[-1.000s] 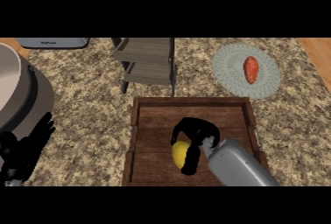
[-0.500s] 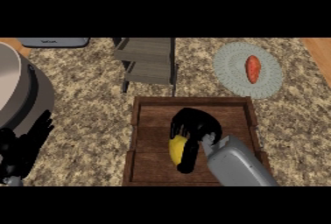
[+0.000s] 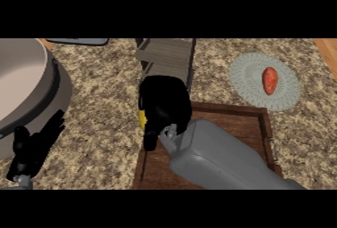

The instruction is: Pick the lemon from the tray and place it in the tiered basket

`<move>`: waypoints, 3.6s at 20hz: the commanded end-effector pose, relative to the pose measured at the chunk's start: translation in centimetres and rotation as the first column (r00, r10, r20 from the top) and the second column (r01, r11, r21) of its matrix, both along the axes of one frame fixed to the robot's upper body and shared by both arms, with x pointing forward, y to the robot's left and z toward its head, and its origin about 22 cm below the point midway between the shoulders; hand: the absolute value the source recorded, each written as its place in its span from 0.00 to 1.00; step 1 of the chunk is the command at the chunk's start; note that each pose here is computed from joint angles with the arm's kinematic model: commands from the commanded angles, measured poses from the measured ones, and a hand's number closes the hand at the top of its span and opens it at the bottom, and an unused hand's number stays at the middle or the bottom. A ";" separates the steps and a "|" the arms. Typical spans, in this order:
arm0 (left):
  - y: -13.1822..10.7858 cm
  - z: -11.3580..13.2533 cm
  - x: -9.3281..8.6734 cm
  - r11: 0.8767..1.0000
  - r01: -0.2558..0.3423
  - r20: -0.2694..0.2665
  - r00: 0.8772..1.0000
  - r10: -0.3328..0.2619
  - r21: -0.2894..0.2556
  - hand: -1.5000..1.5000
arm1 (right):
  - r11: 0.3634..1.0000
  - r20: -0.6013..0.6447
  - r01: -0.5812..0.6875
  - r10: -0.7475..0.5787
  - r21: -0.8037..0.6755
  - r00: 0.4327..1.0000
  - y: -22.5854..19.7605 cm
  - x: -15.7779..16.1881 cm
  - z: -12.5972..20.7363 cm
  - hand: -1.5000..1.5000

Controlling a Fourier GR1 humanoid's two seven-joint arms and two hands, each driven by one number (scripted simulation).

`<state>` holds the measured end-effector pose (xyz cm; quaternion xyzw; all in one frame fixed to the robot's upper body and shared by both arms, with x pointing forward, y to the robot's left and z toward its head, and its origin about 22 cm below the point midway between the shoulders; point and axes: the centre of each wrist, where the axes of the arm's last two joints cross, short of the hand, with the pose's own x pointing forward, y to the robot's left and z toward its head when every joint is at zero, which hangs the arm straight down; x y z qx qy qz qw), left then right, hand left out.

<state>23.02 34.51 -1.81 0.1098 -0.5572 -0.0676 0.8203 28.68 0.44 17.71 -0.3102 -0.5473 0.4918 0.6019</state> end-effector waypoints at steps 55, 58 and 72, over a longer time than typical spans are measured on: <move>-0.4 0.6 1.8 1.000 0.010 0.048 0.999 -0.010 -0.001 0.50 | 0.832 0.659 0.493 -0.224 -0.254 0.718 2.8 12.1 21.7 1.00; -1.9 0.4 1.5 1.000 0.026 0.047 0.999 -0.025 -0.011 0.50 | 0.841 0.654 0.471 -0.201 -0.267 0.729 2.9 11.1 24.3 1.00; -0.9 0.3 1.4 1.000 0.002 0.052 0.999 -0.002 -0.008 0.50 | 0.769 0.293 0.506 -0.417 -0.390 0.860 -0.6 14.4 20.9 0.00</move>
